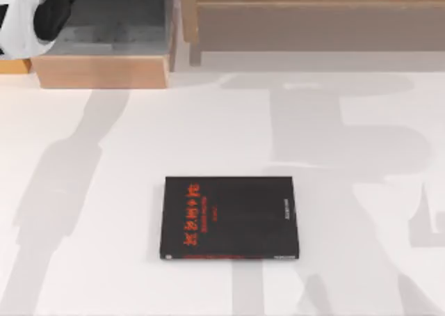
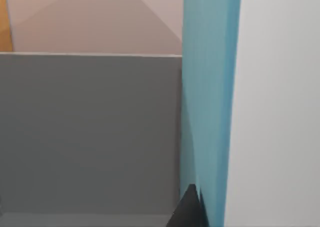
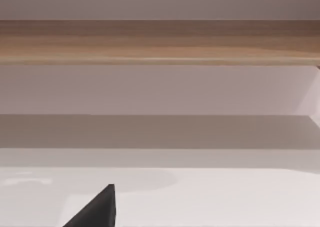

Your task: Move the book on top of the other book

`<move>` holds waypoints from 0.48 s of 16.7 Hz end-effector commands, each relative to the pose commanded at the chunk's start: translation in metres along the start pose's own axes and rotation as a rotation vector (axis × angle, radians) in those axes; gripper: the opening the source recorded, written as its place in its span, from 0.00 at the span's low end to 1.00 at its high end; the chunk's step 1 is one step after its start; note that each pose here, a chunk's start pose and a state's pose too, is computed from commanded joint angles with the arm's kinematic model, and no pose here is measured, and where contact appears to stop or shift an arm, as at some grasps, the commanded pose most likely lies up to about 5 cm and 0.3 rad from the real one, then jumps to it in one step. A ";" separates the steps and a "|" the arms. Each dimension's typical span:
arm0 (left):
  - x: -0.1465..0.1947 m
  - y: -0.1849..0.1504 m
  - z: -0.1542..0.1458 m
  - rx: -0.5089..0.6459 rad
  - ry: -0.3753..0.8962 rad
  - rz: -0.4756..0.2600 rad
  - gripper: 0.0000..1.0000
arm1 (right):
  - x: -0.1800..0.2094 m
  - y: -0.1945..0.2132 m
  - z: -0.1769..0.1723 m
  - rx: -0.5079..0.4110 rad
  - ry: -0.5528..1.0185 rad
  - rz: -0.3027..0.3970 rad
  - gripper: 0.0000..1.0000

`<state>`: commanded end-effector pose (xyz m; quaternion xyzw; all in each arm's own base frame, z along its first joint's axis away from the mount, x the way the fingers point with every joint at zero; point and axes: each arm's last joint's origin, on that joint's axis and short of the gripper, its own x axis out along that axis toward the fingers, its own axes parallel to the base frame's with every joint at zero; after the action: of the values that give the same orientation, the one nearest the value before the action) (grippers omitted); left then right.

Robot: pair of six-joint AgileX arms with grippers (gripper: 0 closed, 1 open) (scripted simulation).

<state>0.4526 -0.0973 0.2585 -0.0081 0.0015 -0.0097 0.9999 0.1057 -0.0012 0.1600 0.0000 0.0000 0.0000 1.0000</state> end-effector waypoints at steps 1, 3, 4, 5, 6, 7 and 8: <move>0.001 0.001 0.000 0.001 -0.001 0.004 0.00 | 0.000 0.000 0.000 0.000 0.000 0.000 1.00; -0.001 -0.001 0.005 0.010 -0.012 0.009 0.00 | 0.000 0.000 0.000 0.000 0.000 0.000 1.00; -0.006 -0.005 0.013 0.027 -0.028 0.017 0.00 | 0.000 0.000 0.000 0.000 0.000 0.000 1.00; -0.014 -0.012 0.024 0.052 -0.048 0.028 0.00 | 0.000 0.000 0.000 0.000 0.000 0.000 1.00; -0.025 -0.021 0.037 0.083 -0.069 0.041 0.00 | 0.000 0.000 0.000 0.000 0.000 0.000 1.00; -0.038 -0.031 0.050 0.119 -0.088 0.054 0.00 | 0.000 0.000 0.000 0.000 0.000 0.000 1.00; -0.054 -0.042 0.064 0.159 -0.103 0.068 0.00 | 0.000 0.000 0.000 0.000 0.000 0.000 1.00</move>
<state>0.3976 -0.1376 0.3229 0.0709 -0.0505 0.0245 0.9959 0.1057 -0.0012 0.1600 0.0000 0.0000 0.0000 1.0000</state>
